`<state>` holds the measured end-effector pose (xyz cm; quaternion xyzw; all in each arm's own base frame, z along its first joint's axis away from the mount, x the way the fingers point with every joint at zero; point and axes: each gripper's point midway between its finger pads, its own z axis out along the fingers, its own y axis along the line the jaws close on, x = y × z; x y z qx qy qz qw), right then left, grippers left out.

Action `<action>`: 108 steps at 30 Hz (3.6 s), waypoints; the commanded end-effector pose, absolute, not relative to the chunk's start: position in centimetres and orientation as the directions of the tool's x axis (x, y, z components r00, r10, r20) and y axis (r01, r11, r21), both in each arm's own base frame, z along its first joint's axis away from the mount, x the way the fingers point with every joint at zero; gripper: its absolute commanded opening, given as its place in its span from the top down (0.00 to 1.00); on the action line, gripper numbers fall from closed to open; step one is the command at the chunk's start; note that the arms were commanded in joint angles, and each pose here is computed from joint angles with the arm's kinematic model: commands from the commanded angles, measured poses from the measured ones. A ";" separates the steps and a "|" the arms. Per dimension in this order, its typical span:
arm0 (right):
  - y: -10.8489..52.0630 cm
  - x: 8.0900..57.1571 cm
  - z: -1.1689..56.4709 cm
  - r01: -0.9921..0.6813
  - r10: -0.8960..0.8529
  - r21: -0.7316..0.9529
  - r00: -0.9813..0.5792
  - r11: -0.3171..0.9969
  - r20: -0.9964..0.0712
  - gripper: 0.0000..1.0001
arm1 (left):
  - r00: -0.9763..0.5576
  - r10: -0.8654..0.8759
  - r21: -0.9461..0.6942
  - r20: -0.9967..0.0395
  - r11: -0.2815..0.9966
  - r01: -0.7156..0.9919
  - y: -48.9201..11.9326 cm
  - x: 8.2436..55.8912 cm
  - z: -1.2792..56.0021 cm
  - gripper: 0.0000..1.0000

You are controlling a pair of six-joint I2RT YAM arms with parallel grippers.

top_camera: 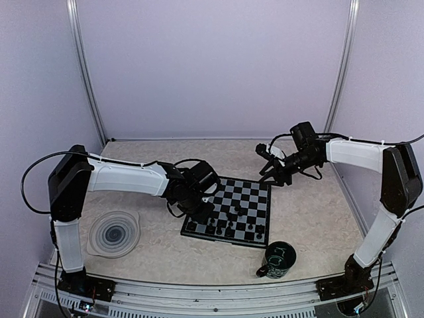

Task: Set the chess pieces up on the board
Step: Place the pawn at g7, then pick up the knight from the chessboard.

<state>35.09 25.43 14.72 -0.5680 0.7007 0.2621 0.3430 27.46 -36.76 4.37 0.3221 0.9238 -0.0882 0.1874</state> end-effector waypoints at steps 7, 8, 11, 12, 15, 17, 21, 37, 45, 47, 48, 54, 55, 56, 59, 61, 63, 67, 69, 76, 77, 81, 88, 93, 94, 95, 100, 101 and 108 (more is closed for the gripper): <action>25.9 34.7 14.5 -0.980 -0.623 -0.004 -0.124 0.200 -0.772 0.58 | -0.710 0.556 -0.008 -0.433 0.785 0.620 -36.8 28.1 6.3 0.81; 25.8 34.7 14.5 -0.979 -0.626 -0.005 -0.126 0.203 -0.770 0.58 | -0.703 0.554 -0.001 -0.445 0.785 0.619 -36.9 28.4 6.8 0.78; 25.4 34.8 14.3 -0.976 -0.642 -0.026 -0.121 0.215 -0.757 0.58 | -0.684 0.550 0.019 -0.479 0.785 0.619 -37.1 29.1 8.3 0.75; 25.3 34.8 14.2 -0.976 -0.646 -0.031 -0.118 0.216 -0.755 0.57 | -0.677 0.551 0.020 -0.488 0.782 0.622 -37.2 29.2 8.8 0.74; 25.4 34.6 13.8 -0.978 -0.650 -0.017 -0.124 0.206 -0.750 0.56 | -0.652 0.549 0.026 -0.523 0.775 0.632 -37.6 30.1 10.9 0.71; 25.5 34.5 13.4 -0.981 -0.656 -0.002 -0.127 0.193 -0.744 0.56 | -0.619 0.539 0.037 -0.571 0.770 0.637 -38.2 31.3 13.3 0.68; 25.6 34.6 12.8 -0.982 -0.668 0.023 -0.146 0.189 -0.729 0.57 | -0.559 0.513 -0.006 -0.651 0.733 0.680 -40.7 32.9 17.0 0.65; 20.0 39.5 15.4 -0.901 -0.667 -0.133 -0.201 0.414 -0.717 0.57 | -0.637 0.568 -0.135 -0.521 0.682 0.718 -47.7 31.7 9.6 0.66; 20.1 39.1 15.2 -0.909 -0.671 -0.124 -0.196 0.398 -0.715 0.57 | -0.777 0.457 -0.138 -0.433 0.818 0.559 -44.5 30.7 8.0 0.65; 20.1 39.1 15.2 -0.911 -0.671 -0.124 -0.193 0.394 -0.715 0.57 | -0.802 0.420 -0.190 -0.425 0.825 0.532 -44.4 30.0 7.5 0.64; 20.1 39.1 15.2 -0.911 -0.671 -0.124 -0.192 0.393 -0.716 0.57 | -0.808 0.406 -0.206 -0.428 0.826 0.524 -44.3 29.8 7.7 0.64; 20.2 38.9 14.9 -0.918 -0.675 -0.110 -0.194 0.381 -0.712 0.57 | -0.819 0.409 -0.239 -0.402 0.817 0.525 -45.0 28.9 7.1 0.65; 20.3 38.8 14.9 -0.919 -0.674 -0.109 -0.194 0.379 -0.713 0.57 | -0.820 0.408 -0.240 -0.402 0.817 0.525 -45.0 29.0 7.0 0.65; 20.3 38.8 14.9 -0.920 -0.674 -0.109 -0.192 0.378 -0.713 0.57 | -0.819 0.407 -0.240 -0.404 0.817 0.524 -45.1 29.1 7.1 0.65; 20.3 38.7 15.1 -0.920 -0.674 -0.110 -0.191 0.377 -0.714 0.57 | -0.819 0.411 -0.238 -0.400 0.816 0.526 -45.2 29.1 7.0 0.65; 20.3 38.7 15.0 -0.920 -0.674 -0.108 -0.192 0.377 -0.714 0.57 | -0.819 0.417 -0.230 -0.395 0.818 0.527 -45.1 29.1 6.9 0.65; 20.3 38.7 15.0 -0.920 -0.674 -0.106 -0.194 0.376 -0.713 0.57 | -0.810 0.428 -0.214 -0.400 0.816 0.536 -44.9 29.2 7.1 0.65; 20.4 38.6 14.7 -0.924 -0.674 -0.095 -0.197 0.371 -0.712 0.57 | -0.778 0.465 -0.168 -0.421 0.803 0.572 -44.2 29.6 8.0 0.64; 20.6 38.3 14.7 -0.930 -0.668 -0.079 -0.197 0.360 -0.718 0.56 | -0.763 0.473 -0.136 -0.440 0.805 0.577 -43.7 30.2 8.5 0.64; 21.4 37.7 14.2 -0.945 -0.667 -0.048 -0.191 0.323 -0.720 0.57 | -0.702 0.493 -0.156 -0.514 0.751 0.642 -45.1 31.1 10.1 0.63; 21.4 37.7 14.2 -0.945 -0.668 -0.049 -0.192 0.324 -0.719 0.57 | -0.707 0.494 -0.179 -0.505 0.742 0.646 -45.7 31.0 9.8 0.63; 21.3 37.7 14.2 -0.944 -0.669 -0.049 -0.195 0.327 -0.717 0.57 | -0.720 0.488 -0.193 -0.493 0.746 0.637 -46.6 31.9 9.0 0.64; 21.2 37.8 14.0 -0.943 -0.675 -0.054 -0.195 0.329 -0.711 0.57 | -0.746 0.475 -0.230 -0.466 0.750 0.621 -47.0 32.7 7.6 0.64; 21.1 37.8 13.7 -0.943 -0.679 -0.050 -0.199 0.328 -0.706 0.57 | -0.754 0.493 -0.255 -0.435 0.735 0.628 -47.3 32.2 6.3 0.64; 21.1 37.8 13.6 -0.943 -0.680 -0.050 -0.199 0.328 -0.706 0.57 | -0.755 0.497 -0.257 -0.428 0.733 0.629 -47.4 32.1 5.9 0.64; 21.2 37.8 13.6 -0.943 -0.680 -0.049 -0.200 0.328 -0.705 0.57 | -0.755 0.499 -0.258 -0.424 0.733 0.630 -47.5 32.0 5.7 0.64; 21.2 37.8 13.4 -0.945 -0.682 -0.043 -0.203 0.326 -0.703 0.57 | -0.760 0.507 -0.258 -0.407 0.734 0.628 -47.5 31.8 4.7 0.64; 21.2 37.8 13.4 -0.945 -0.682 -0.044 -0.202 0.325 -0.703 0.57 | -0.761 0.508 -0.256 -0.403 0.736 0.627 -47.4 31.8 4.4 0.64; 21.2 37.7 13.3 -0.945 -0.682 -0.037 -0.208 0.326 -0.701 0.57 | -0.771 0.527 -0.216 -0.357 0.757 0.617 -46.2 31.5 3.1 0.64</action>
